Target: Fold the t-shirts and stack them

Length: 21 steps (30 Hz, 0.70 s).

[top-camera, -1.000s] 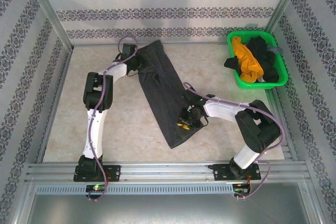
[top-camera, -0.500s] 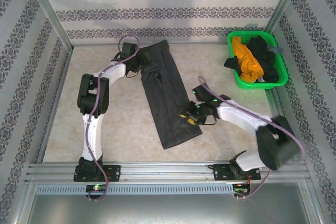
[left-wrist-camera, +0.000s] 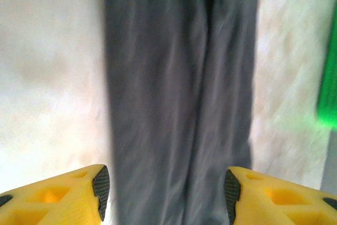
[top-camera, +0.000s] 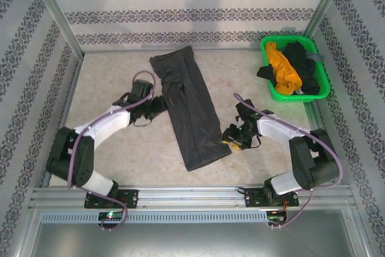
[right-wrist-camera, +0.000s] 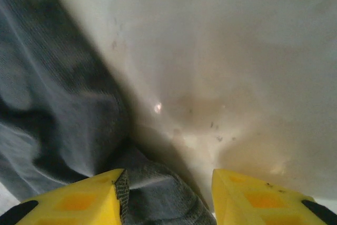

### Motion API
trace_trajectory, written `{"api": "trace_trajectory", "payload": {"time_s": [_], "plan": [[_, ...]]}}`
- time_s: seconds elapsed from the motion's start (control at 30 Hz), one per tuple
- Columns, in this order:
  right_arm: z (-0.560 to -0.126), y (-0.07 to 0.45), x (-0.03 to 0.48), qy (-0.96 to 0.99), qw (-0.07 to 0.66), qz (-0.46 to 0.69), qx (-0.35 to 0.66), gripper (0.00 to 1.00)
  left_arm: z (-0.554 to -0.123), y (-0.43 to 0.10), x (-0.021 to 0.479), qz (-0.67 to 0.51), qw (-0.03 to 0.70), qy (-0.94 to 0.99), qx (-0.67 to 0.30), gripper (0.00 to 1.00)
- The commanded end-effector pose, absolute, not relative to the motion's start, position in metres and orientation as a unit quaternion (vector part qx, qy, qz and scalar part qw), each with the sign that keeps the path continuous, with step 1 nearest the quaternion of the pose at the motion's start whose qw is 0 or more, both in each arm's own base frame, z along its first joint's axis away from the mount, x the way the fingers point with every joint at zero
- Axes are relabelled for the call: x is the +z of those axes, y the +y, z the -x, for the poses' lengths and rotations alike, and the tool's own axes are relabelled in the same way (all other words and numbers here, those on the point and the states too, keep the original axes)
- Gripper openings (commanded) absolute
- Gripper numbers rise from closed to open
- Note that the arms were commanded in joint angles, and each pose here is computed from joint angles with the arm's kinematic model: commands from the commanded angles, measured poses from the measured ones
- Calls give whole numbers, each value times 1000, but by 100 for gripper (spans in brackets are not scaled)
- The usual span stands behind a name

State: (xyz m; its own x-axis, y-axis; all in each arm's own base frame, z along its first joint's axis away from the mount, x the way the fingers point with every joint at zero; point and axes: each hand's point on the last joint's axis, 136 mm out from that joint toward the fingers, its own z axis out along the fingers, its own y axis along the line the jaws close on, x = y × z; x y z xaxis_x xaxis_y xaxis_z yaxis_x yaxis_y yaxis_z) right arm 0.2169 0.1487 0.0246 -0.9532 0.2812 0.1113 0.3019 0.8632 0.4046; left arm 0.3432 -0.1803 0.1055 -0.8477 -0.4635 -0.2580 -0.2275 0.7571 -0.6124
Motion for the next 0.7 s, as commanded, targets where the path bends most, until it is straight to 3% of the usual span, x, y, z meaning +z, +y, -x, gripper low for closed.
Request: {"api": "trace_trajectory", "payload": {"time_s": [0.0,0.13,0.37,0.67], "plan": [[-200,155,23,-971,57,100,-211,45,-294,-189,92,178,163,930,-279,60],[-193,169,20,-965,74,83,-237,38,-260,-199,79,181,160,931,-274,60],[-180,189,31,-957,78,92,-263,0,-204,-201,63,190,121,941,-254,58],[-159,222,36,-955,22,148,-255,0,-144,-192,65,193,49,929,-313,58]]}}
